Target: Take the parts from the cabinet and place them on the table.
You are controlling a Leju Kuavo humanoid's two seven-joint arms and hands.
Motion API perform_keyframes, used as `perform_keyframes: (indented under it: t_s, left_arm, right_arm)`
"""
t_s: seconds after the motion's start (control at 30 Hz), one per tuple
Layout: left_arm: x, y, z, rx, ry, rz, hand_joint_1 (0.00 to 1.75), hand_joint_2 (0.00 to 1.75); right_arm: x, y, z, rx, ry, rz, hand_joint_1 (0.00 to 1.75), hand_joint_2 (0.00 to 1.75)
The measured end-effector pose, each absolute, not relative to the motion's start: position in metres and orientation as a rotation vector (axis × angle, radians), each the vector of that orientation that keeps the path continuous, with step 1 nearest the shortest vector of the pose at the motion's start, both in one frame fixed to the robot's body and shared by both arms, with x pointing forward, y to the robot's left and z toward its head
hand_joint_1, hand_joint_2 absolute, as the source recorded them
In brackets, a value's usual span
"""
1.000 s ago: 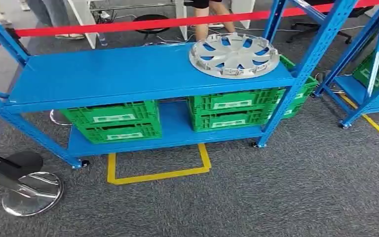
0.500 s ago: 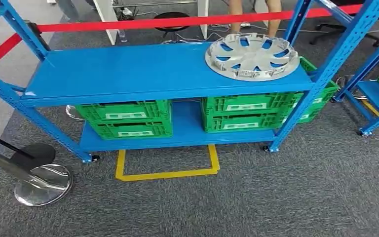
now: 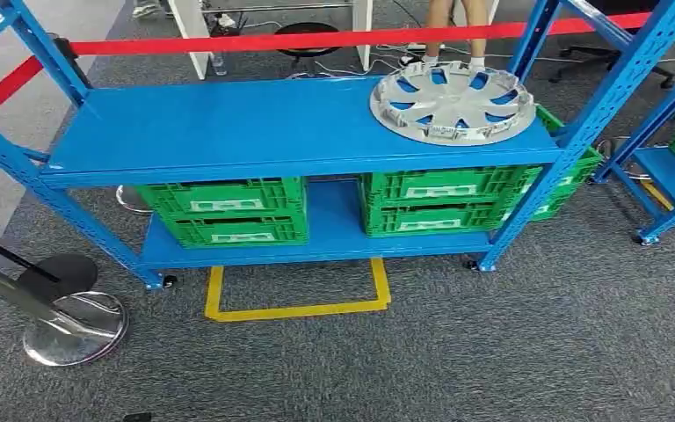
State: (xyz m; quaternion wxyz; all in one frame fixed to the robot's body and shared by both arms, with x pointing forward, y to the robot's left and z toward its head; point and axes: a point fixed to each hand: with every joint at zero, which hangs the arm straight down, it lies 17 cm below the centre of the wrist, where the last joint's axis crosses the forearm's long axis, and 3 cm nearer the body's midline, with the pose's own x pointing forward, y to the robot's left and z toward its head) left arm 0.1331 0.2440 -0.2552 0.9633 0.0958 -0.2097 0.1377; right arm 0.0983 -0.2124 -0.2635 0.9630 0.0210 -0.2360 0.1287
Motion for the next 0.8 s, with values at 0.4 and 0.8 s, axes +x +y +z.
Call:
perform_keyframes:
  t_s: [0.4, 0.8]
  left_arm:
    - [0.108, 0.259, -0.259, 0.237, -0.366, 0.248, 0.00, 0.00]
    - [0.086, 0.253, -0.266, 0.298, -0.333, 0.200, 0.00, 0.00]
  right_arm:
    - [0.080, -0.232, -0.269, 0.025, -0.425, 0.259, 0.00, 0.00]
    - [0.065, -0.258, -0.273, -0.029, -0.404, 0.231, 0.00, 0.00]
